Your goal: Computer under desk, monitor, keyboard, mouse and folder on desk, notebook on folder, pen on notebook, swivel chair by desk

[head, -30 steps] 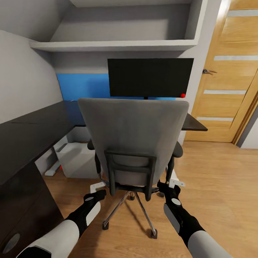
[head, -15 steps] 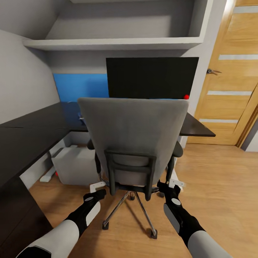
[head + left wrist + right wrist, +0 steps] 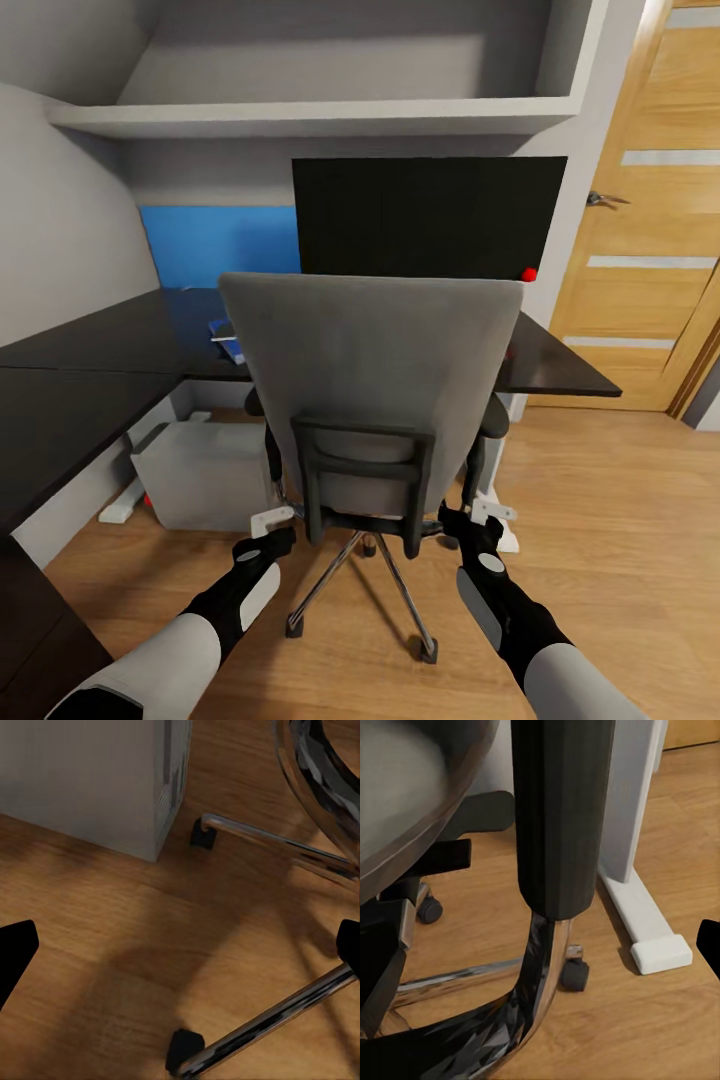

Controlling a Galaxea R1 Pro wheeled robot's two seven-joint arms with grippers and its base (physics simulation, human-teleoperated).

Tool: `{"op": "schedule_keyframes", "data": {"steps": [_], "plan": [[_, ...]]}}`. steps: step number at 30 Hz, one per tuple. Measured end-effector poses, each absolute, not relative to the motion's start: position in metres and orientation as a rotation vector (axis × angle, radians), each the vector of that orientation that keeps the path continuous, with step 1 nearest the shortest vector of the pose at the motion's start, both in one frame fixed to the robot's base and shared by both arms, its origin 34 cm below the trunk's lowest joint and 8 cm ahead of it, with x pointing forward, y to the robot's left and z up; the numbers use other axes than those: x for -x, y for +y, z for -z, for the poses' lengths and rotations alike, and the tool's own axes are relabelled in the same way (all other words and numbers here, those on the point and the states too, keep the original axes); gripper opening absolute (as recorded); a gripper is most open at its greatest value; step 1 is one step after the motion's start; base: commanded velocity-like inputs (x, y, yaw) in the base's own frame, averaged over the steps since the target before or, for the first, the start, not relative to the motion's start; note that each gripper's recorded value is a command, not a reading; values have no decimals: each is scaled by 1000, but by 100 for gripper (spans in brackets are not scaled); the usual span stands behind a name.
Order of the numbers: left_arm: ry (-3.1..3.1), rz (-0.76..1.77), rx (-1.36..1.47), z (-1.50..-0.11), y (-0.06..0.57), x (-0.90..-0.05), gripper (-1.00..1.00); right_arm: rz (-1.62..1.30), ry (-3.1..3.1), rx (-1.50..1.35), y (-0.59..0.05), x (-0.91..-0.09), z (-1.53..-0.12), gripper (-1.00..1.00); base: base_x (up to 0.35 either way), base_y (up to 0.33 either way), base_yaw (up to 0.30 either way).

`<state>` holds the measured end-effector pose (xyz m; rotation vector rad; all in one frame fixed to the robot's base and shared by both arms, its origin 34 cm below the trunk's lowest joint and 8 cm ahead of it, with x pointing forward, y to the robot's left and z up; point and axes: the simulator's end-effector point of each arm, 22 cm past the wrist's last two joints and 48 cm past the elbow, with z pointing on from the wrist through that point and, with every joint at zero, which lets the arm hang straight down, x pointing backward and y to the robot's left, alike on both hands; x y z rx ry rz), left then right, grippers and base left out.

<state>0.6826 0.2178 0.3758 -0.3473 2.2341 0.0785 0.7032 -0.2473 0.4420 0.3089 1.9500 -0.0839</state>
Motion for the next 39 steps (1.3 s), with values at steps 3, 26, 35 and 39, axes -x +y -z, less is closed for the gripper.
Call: {"op": "schedule_keyframes", "data": {"steps": [3, 26, 35, 39], "plan": [[2234, -78, 347, -376, 218, -683, 100, 84, 1950, -309, -247, -703, -442, 100, -20, 0, 0], [2233, -79, 348, -376, 218, -683, 100, 91, 1923, -320, -251, -703, -442, 100, -29, 0, 0], [2233, -79, 348, -376, 218, -683, 100, 96, 1921, -308, -250, -703, -443, 100, -221, 0, 0], [2233, -79, 348, -376, 218, -683, 100, 97, 1922, -307, -250, -703, -443, 100, -277, 0, 0]]}}
